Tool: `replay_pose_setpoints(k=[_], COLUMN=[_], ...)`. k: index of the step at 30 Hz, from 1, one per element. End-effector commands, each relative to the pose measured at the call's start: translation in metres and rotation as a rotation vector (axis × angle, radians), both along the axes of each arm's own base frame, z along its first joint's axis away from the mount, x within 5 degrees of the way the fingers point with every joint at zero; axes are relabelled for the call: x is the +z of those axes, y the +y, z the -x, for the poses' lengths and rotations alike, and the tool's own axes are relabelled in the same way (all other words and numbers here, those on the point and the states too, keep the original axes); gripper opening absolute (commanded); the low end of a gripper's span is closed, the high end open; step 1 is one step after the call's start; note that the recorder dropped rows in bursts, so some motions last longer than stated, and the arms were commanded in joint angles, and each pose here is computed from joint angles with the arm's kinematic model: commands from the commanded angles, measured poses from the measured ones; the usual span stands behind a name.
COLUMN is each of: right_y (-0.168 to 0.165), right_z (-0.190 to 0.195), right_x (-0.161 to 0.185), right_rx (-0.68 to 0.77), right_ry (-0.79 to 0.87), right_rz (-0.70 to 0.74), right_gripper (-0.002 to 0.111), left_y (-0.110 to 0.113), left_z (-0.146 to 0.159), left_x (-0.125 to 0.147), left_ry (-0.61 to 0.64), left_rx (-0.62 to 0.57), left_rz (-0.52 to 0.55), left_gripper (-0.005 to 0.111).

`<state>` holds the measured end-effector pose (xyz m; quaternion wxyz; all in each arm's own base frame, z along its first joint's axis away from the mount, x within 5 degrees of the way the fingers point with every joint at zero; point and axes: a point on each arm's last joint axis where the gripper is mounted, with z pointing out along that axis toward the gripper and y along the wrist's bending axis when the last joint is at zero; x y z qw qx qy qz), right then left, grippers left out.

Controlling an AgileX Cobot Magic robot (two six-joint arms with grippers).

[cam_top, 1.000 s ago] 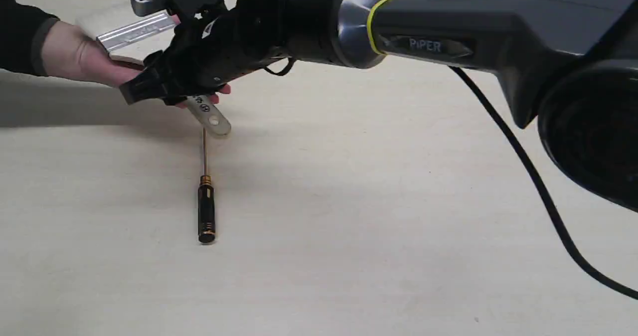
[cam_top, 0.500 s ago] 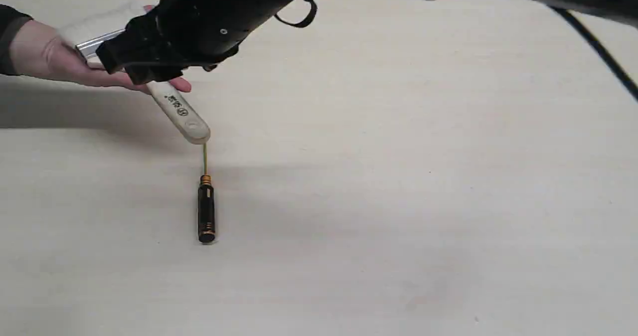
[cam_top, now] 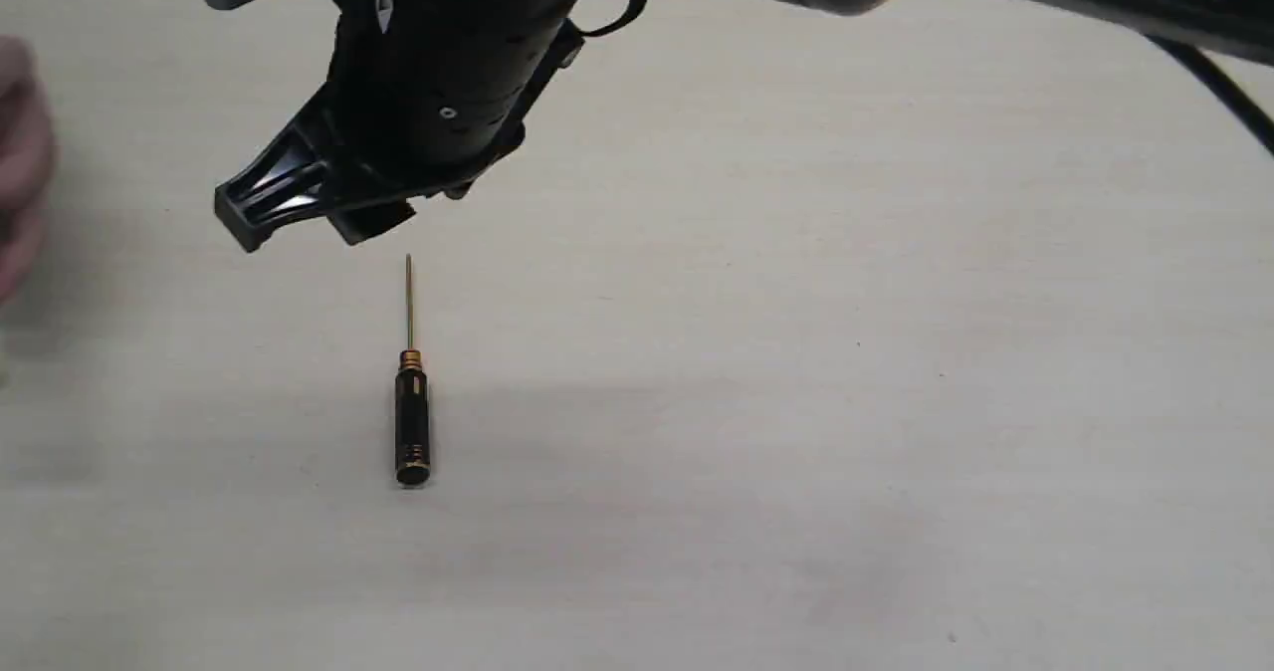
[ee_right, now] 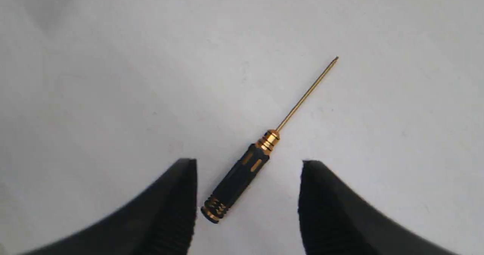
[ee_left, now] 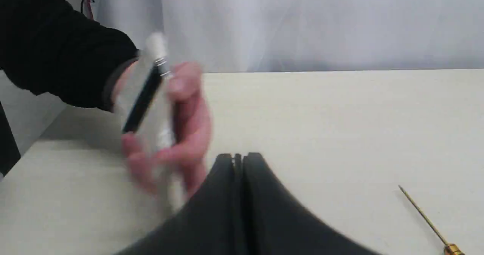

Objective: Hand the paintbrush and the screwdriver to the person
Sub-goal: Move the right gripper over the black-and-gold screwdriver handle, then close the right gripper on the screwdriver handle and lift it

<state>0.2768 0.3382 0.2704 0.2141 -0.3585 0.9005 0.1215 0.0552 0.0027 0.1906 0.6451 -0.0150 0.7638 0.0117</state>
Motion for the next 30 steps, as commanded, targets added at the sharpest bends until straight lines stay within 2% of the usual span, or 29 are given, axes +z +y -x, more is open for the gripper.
replay_pose_setpoints(k=[1,10,15,30], right_y=[0.004,0.018,0.027,0.036], right_z=[-0.003,-0.008,-0.011,-0.018], right_x=[-0.009,-0.064,-0.096,-0.142], right_rx=[-0.044,-0.084,-0.096,-0.110], right_ry=[0.011,0.120,0.163,0.175], right_rz=[-0.008,0.062,0.064,0.061], right_gripper=[0.045,0.045,0.059,0.061], left_y=[-0.001,-0.001,-0.001,-0.001], left_z=[0.000,0.000,0.000,0.000], left_x=[0.000,0.000,0.000,0.000], left_ry=[-0.009,-0.009,-0.005,-0.007], left_rx=[-0.009,-0.009,-0.008,-0.009], left_rz=[0.002,0.002,0.004,0.006], left_gripper=[0.000,0.000,0.000,0.000])
